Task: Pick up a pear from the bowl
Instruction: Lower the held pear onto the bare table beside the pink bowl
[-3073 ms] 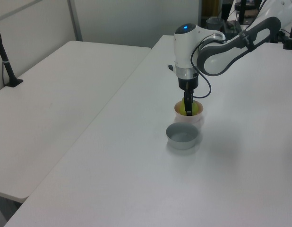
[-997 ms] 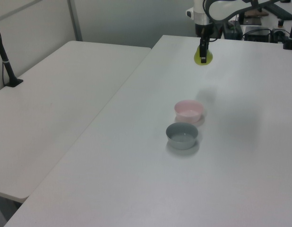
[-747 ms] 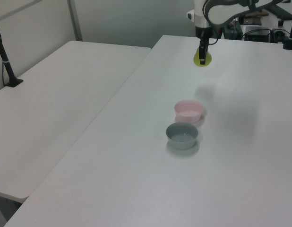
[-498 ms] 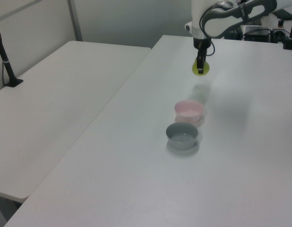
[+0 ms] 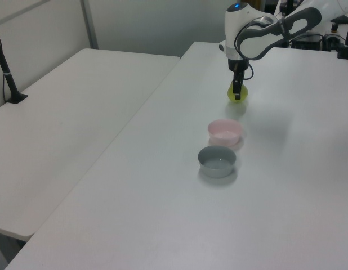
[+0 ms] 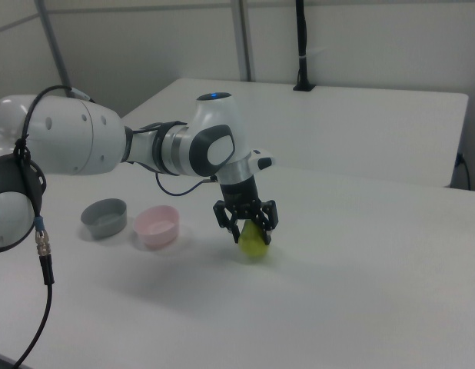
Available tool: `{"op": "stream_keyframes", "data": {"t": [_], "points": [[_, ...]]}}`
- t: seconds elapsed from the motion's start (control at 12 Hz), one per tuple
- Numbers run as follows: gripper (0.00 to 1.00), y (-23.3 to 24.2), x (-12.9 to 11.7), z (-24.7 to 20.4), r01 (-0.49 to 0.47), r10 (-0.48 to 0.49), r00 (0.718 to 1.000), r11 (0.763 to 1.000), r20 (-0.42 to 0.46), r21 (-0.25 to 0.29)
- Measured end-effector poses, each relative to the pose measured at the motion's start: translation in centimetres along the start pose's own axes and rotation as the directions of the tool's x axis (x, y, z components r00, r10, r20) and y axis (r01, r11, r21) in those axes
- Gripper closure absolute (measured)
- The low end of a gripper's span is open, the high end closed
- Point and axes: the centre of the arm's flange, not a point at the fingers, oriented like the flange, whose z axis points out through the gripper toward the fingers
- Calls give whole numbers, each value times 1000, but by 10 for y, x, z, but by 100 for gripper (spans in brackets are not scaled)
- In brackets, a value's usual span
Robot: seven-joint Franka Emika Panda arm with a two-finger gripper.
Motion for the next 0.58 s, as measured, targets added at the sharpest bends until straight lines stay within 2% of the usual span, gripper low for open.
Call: {"op": "stream_keyframes", "data": {"t": [0.25, 0.42, 0.58], "points": [[23, -1, 0, 3, 1, -1, 1000, 1000, 3, 1], [15, -1, 0, 3, 2, -2, 1000, 1000, 4, 1], [0, -1, 1, 3, 2, -2, 1000, 1000, 3, 1]]}}
